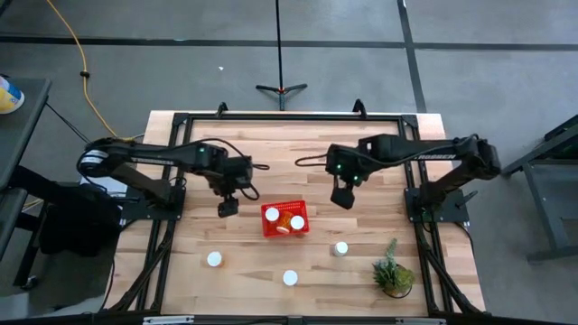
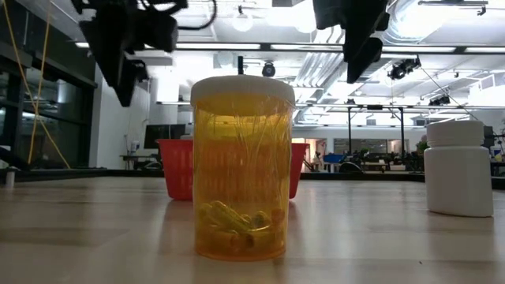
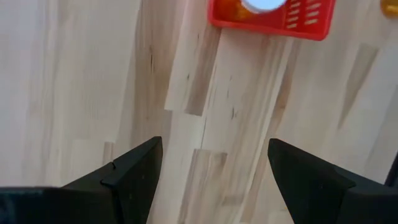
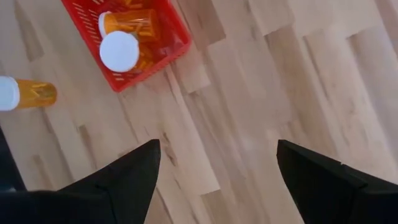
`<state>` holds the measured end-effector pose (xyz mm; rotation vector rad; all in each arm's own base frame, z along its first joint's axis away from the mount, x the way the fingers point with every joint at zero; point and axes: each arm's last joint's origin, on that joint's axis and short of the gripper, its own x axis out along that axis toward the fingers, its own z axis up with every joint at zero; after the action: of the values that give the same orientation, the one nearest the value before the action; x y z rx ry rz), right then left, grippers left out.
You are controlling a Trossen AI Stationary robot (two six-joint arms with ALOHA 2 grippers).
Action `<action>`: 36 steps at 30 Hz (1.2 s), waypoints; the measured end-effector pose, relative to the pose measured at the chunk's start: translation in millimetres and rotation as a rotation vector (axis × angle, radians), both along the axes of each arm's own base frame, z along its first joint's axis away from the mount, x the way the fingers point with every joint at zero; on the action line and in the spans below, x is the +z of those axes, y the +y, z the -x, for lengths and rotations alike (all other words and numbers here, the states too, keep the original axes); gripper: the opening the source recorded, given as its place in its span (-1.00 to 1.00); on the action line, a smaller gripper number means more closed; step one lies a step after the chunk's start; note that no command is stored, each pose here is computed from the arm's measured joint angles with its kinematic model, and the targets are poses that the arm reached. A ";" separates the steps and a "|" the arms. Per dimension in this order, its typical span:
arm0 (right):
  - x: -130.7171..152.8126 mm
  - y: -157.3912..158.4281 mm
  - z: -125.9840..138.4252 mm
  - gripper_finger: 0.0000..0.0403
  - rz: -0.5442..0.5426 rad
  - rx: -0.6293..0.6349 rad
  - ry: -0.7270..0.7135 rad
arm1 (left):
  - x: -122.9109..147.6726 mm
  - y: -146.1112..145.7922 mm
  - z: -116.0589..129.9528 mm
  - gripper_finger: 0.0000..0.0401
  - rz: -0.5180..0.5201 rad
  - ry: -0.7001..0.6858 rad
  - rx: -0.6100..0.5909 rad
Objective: Pick and place pill bottles into a basket
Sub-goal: Put the white pill bottle into the red basket
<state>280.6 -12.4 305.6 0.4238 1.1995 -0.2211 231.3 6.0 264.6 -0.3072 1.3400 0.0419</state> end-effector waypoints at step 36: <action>-7.2 52.4 15.7 0.55 -0.024 -0.089 0.190 | -9.5 -20.9 42.0 0.62 0.114 -0.211 0.099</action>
<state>264.9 39.9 298.4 0.4861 1.3723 -0.3302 189.3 -14.9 255.1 -0.4615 1.1193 0.0151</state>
